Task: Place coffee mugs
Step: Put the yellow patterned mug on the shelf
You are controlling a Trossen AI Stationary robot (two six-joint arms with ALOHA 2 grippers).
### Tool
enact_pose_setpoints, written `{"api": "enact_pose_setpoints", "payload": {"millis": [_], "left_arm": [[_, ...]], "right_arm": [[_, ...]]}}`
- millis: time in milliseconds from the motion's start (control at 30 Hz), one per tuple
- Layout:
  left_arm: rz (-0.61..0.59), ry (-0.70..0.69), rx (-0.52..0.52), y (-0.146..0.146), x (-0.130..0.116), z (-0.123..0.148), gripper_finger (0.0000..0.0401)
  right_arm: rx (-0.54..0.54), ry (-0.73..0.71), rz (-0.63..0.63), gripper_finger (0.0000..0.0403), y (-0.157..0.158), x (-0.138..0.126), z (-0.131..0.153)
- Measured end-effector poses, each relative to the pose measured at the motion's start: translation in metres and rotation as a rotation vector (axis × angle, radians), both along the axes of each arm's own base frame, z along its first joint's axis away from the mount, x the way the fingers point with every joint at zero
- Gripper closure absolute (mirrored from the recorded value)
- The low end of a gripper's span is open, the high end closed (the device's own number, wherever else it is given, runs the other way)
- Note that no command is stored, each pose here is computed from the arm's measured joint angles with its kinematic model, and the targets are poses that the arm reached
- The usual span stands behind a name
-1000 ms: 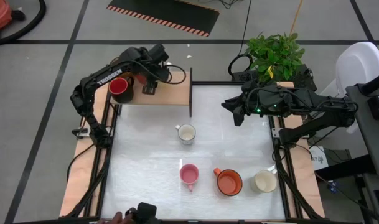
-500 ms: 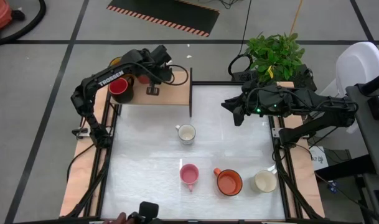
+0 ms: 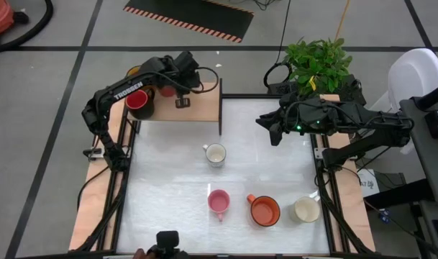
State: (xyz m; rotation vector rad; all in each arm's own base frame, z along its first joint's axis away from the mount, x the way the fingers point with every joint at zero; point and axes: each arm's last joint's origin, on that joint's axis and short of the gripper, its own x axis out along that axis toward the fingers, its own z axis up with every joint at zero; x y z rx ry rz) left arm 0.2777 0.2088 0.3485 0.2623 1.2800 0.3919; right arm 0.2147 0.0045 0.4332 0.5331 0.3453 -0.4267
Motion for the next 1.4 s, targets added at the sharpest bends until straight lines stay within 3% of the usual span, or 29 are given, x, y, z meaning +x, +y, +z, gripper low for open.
{"api": "enact_pose_setpoints", "payload": {"millis": [233, 767, 1033, 1400], "left_arm": [[0.154, -0.07, -0.045, 0.0041, -0.0034, -0.0002, 0.0364], [0.15, -0.088, -0.069, 0.0039, -0.0032, -0.0003, 0.0358], [0.149, -0.093, -0.067, 0.0041, -0.0029, 0.0002, 0.0303], [0.177, -0.125, 0.031, 0.0064, 0.0025, 0.0046, 0.0236]], "right_arm": [[0.0, -0.001, 0.0, 0.0303, 0.0, 0.0001, 0.0001], [0.009, -0.04, -0.003, 0.0303, 0.0002, 0.0014, 0.0032], [-0.002, -0.036, 0.002, 0.0303, 0.0002, 0.0014, 0.0032], [-0.002, -0.036, 0.002, 0.0303, 0.0002, 0.0014, 0.0032]]}}
